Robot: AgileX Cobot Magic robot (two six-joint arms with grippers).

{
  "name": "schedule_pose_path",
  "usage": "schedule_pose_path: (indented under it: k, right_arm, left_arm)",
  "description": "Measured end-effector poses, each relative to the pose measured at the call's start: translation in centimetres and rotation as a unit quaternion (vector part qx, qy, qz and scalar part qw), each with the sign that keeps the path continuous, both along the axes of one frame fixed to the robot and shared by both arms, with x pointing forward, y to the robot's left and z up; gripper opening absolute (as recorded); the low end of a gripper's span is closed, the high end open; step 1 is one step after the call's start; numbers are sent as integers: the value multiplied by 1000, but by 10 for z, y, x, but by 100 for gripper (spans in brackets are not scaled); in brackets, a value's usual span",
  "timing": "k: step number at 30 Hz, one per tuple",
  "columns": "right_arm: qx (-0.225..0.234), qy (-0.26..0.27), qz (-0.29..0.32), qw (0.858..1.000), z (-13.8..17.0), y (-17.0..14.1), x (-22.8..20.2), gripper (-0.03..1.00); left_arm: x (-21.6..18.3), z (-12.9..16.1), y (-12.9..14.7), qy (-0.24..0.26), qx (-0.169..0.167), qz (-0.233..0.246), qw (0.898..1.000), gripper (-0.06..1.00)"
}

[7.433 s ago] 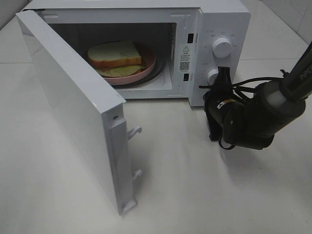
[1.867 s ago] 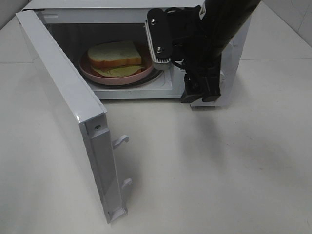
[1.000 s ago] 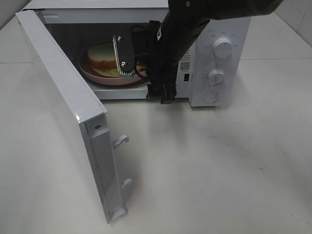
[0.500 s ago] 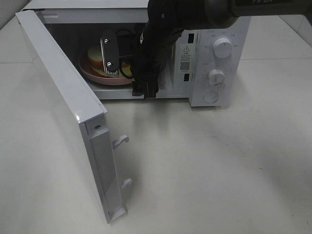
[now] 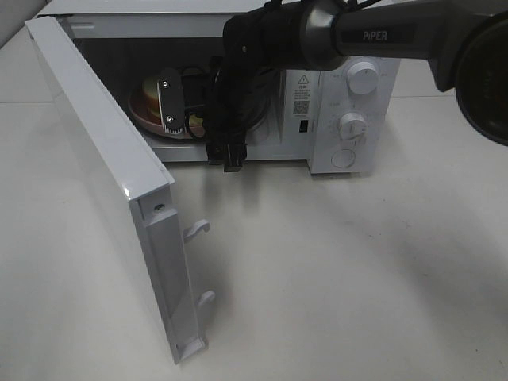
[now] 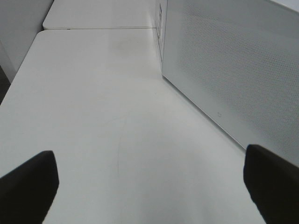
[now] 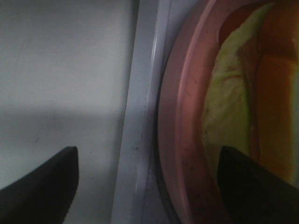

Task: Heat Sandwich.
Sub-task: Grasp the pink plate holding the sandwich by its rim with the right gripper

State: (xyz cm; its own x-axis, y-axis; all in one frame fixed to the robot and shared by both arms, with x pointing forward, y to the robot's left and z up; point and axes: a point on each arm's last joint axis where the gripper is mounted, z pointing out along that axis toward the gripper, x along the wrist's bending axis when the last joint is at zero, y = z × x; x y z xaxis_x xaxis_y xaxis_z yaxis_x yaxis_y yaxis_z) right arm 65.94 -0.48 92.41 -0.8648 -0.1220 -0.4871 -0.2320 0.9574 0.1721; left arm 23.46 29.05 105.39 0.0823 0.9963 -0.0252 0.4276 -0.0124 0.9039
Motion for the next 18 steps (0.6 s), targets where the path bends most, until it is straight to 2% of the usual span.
schedule_pose_path:
  k: [18]
  right_arm:
    - [-13,13,7,1000,-17,1,1,77]
  left_arm:
    - [0,0,0,0,0,0,1000,99]
